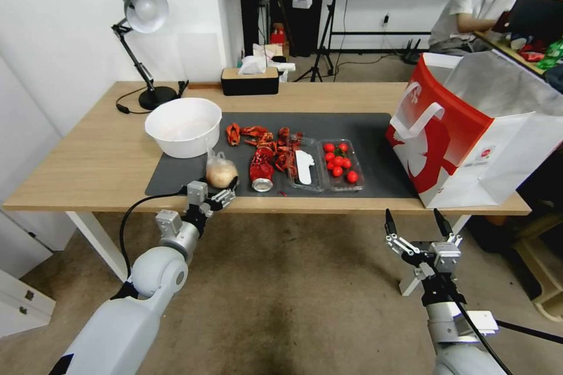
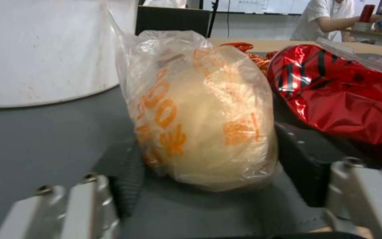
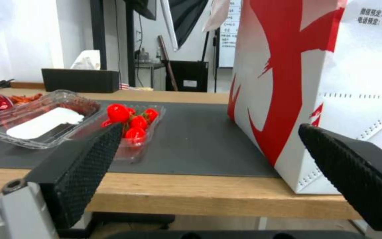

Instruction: Pick up the trash from the table and place it into the takeout bag.

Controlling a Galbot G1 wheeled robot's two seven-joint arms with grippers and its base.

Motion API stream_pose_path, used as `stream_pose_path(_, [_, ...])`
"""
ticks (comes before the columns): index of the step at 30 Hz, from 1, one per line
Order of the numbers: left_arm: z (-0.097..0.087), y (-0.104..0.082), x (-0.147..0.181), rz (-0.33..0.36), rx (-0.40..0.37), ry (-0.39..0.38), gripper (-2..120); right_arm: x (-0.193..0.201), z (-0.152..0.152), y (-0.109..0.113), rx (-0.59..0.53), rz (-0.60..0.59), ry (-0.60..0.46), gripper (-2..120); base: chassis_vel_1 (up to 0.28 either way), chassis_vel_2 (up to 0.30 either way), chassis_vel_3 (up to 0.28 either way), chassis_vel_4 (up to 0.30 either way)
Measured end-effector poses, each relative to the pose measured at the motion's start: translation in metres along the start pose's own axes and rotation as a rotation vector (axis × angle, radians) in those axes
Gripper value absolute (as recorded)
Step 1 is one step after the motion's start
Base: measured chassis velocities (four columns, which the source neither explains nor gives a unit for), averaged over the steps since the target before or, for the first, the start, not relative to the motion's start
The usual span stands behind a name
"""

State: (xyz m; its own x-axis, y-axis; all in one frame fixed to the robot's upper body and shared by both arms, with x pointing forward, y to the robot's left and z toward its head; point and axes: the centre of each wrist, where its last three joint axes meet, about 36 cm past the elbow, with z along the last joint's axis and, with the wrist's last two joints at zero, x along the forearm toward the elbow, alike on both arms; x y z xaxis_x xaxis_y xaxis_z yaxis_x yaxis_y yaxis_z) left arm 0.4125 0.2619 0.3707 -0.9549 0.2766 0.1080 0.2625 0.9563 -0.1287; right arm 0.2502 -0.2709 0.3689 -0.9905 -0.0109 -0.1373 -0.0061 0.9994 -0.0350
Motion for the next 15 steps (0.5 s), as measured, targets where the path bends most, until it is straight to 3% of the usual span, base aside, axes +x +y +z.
stream_pose_path(7, [-0.003, 0.003, 0.006, 0.001, -0.011, -0.007, 34, 0.000, -0.001, 0.001, -0.001, -0.003, 0.001, 100, 0.000, 0.000, 0.000, 0.000])
stream_pose_path(15, [-0.009, 0.005, 0.017, 0.006, -0.022, -0.026, 10, 0.002, -0.003, 0.004, -0.004, -0.005, 0.002, 100, 0.000, 0.000, 0.000, 0.000])
